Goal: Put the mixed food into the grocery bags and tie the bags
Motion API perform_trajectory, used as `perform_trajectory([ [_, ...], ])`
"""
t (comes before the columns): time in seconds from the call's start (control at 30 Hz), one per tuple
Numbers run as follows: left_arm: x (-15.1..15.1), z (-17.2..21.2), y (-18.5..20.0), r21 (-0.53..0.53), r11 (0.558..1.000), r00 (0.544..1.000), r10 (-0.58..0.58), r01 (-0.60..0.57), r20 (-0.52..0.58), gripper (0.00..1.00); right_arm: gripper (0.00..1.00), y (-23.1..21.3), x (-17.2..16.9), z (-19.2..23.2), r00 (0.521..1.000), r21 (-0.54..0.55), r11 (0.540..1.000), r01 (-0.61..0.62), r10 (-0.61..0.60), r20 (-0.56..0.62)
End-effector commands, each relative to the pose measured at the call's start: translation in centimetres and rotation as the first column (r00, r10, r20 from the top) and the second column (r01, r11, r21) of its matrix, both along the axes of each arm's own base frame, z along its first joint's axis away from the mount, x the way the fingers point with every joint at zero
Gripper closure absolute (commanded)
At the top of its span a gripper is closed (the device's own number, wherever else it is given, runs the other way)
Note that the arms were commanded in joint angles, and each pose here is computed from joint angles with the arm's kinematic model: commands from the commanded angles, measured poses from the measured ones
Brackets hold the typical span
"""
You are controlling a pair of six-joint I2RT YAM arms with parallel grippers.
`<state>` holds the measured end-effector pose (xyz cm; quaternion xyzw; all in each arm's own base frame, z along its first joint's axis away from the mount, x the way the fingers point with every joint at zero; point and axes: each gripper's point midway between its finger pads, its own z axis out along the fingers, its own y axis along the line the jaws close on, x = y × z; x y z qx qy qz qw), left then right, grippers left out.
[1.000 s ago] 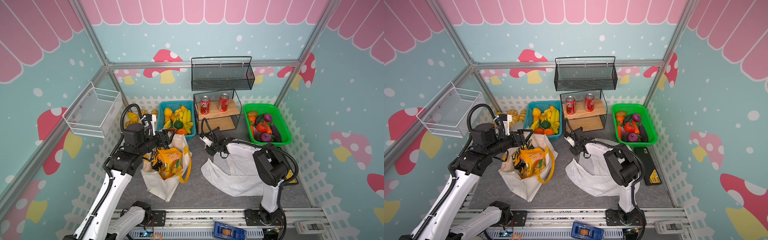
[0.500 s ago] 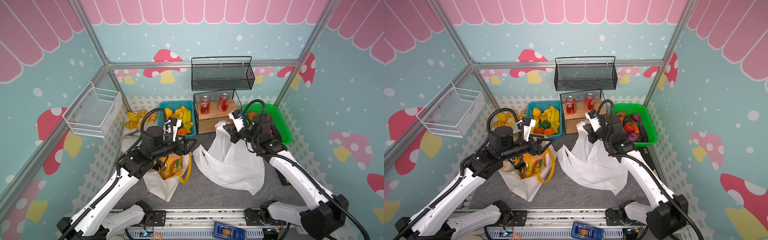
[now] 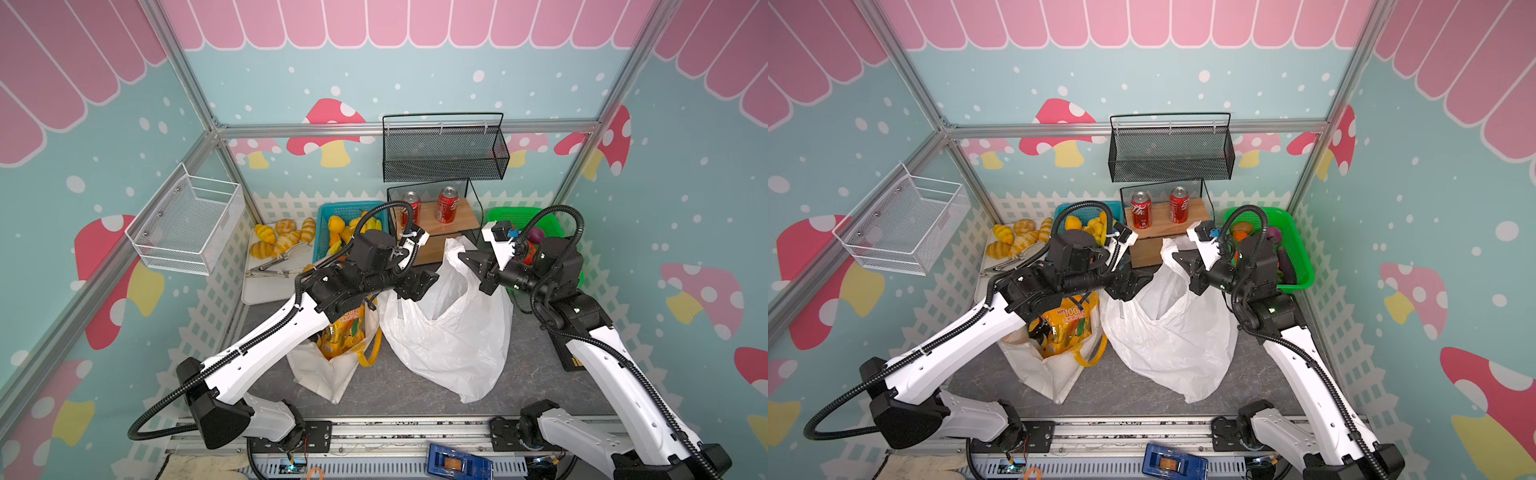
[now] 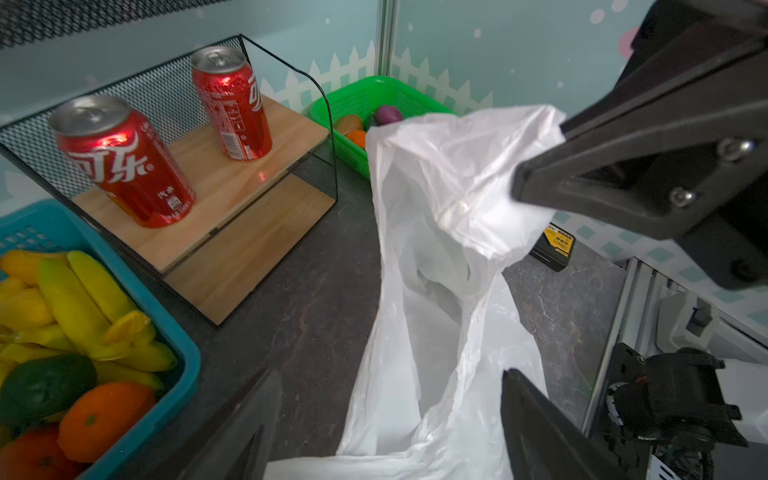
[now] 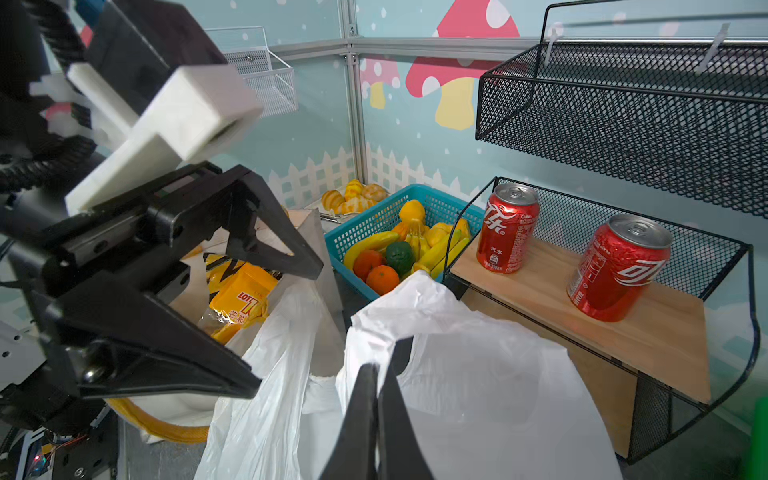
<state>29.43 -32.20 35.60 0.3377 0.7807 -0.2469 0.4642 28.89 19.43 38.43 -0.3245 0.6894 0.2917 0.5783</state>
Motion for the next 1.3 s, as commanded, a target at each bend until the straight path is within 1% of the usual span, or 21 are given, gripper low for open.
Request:
perform_trajectory([
  [0.0,-0.2,0.1,1.2,0.129,0.991,0.997,-0.048,0.039,0.06,0.11,1.0,0.2,-0.4,0.6,0.999,-0.005,0.999,-0.036,0.037,0.012],
  [0.2,-0.3,-0.4,2.1,0.099,0.982,0.986,-0.161,0.163,-0.031,0.1,1.0,0.2,-0.5,0.5,0.998,-0.009,0.998,-0.061,0.061,0.018],
  [0.27,-0.2,-0.8,2.2,0.103,0.976,0.982,-0.187,0.19,-0.037,0.1,1.0,0.2,-0.4,0.3,0.998,-0.007,0.998,-0.07,0.07,0.006],
  [0.37,-0.1,-1.3,2.1,0.137,0.963,0.972,-0.233,0.234,-0.019,0.1,1.0,0.2,-0.5,0.3,0.997,0.0,0.997,-0.076,0.076,0.0],
  [0.5,-0.2,-2.3,1.6,0.176,0.935,0.951,-0.307,0.308,-0.033,0.1,1.0,0.1,-0.9,0.7,0.996,0.01,0.996,-0.086,0.086,0.006],
  [0.57,-0.4,-2.9,1.3,0.203,0.912,0.933,-0.358,0.357,-0.034,0.1,1.0,0.1,-0.8,0.7,0.996,0.012,0.996,-0.089,0.089,0.004],
  [0.63,-0.6,-3.5,0.8,0.197,0.898,0.918,-0.393,0.395,-0.051,0.1,1.0,0.1,-0.7,0.8,0.996,0.015,0.996,-0.09,0.09,0.0],
  [0.73,-0.8,-4.6,0.4,0.196,0.881,0.902,-0.424,0.431,-0.079,0.1,1.0,0.1,-0.6,1.2,0.996,0.024,0.996,-0.089,0.089,-0.001],
  [0.8,-0.2,-5.6,0.1,0.209,0.877,0.901,-0.423,0.433,-0.093,0.11,1.0,0.1,-1.0,1.9,0.995,0.034,0.994,-0.101,0.101,0.01],
  [0.87,0.3,-6.1,-0.7,0.193,0.875,0.896,-0.428,0.443,-0.118,0.13,1.0,0.1,-1.0,2.3,0.995,0.043,0.994,-0.104,0.103,0.017],
  [0.97,0.8,-7.0,-2.3,0.142,0.868,0.876,-0.453,0.476,-0.168,0.22,1.0,0.0,-1.0,3.0,0.995,0.045,0.994,-0.097,0.095,0.032],
  [1.07,1.6,-7.3,-3.8,0.089,0.87,0.865,-0.462,0.485,-0.195,0.38,1.0,0.0,-0.9,3.0,0.995,0.049,0.994,-0.094,0.093,0.03],
  [1.13,1.9,-7.7,-4.5,0.04,0.878,0.856,-0.455,0.478,-0.245,0.51,1.0,-0.1,-0.7,2.9,0.996,0.052,0.995,-0.087,0.086,0.027],
  [1.17,2.0,-7.8,-4.7,0.025,0.879,0.853,-0.454,0.475,-0.259,0.59,1.0,-0.2,-0.5,2.9,0.997,0.052,0.996,-0.075,0.074,0.027],
  [1.2,2.0,-8.0,-4.9,0.008,0.881,0.848,-0.452,0.472,-0.277,0.62,1.0,-0.4,-0.2,2.9,0.998,0.052,0.997,-0.053,0.052,0.024],
  [1.27,2.1,-7.9,-5.2,-0.034,0.891,0.846,-0.441,0.453,-0.301,0.73,1.0,-1.1,0.7,2.8,1.0,0.053,0.999,0.011,-0.012,0.012],
])
